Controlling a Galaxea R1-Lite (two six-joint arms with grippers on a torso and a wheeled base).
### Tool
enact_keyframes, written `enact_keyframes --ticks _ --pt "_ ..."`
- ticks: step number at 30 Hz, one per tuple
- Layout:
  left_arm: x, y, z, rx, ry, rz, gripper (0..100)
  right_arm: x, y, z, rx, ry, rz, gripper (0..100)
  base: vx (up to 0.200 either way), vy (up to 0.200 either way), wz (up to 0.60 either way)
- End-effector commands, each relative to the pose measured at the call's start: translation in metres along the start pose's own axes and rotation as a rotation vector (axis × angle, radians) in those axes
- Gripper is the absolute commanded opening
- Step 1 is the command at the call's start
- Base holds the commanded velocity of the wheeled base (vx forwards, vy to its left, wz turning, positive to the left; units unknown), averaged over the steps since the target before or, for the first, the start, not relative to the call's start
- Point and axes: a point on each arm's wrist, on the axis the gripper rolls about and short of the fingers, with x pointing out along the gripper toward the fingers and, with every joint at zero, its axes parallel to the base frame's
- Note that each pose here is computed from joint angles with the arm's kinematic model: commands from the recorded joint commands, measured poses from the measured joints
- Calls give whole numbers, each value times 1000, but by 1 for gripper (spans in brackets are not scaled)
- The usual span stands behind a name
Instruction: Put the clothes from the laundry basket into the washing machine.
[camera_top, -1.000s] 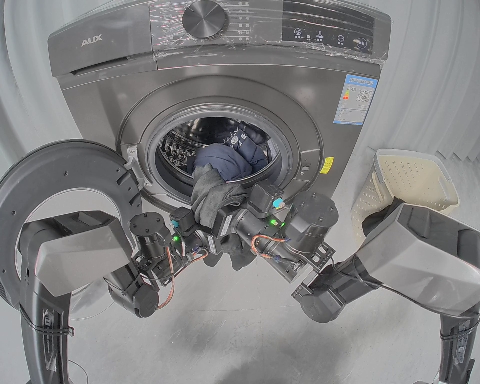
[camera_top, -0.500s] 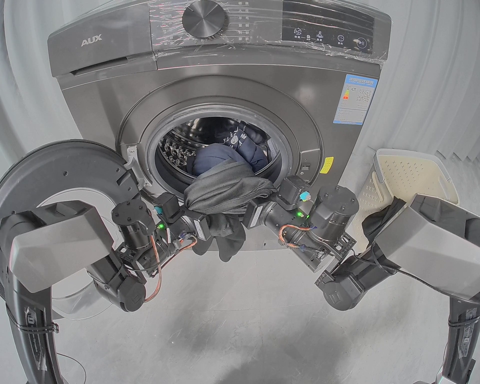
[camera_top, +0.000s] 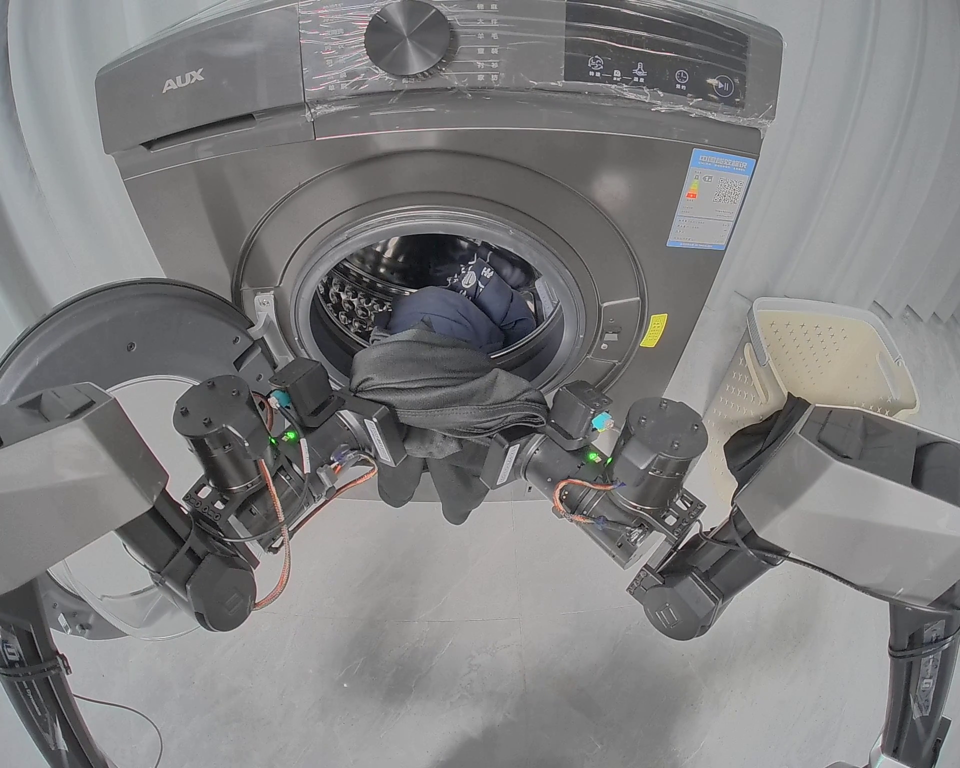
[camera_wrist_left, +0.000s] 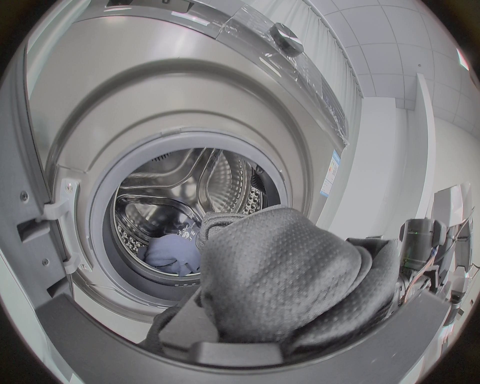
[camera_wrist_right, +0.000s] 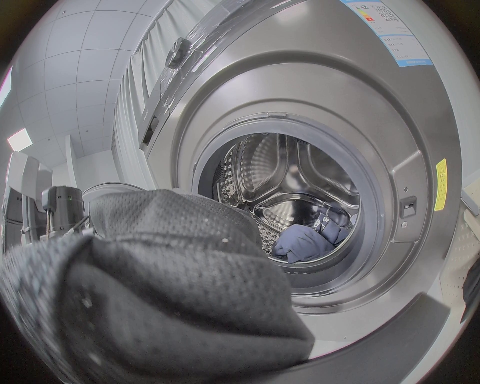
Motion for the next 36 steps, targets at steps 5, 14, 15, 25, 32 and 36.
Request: enact_keyframes --ticks 5,14,15,25,32,36 --pt "-8 -5 19 -1 -44 -8 0 -1 6 -2 1 0 20 0 0 0 0" --pt "-18 -2 24 9 -42 23 0 -44 24 13 -20 82 133 100 0 0 0" --pt "-19 -1 26 12 -46 24 0 -52 25 14 -30 101 146 100 0 0 0" --pt "-35 -3 28 18 -19 29 0 -135 19 22 -66 285 237 100 0 0 0" --pt "-57 -12 32 24 13 17 0 -142 -4 31 -63 235 155 100 0 0 0" --pt "-68 -9 21 52 72 35 0 -142 -25 36 -72 222 75 100 0 0 0"
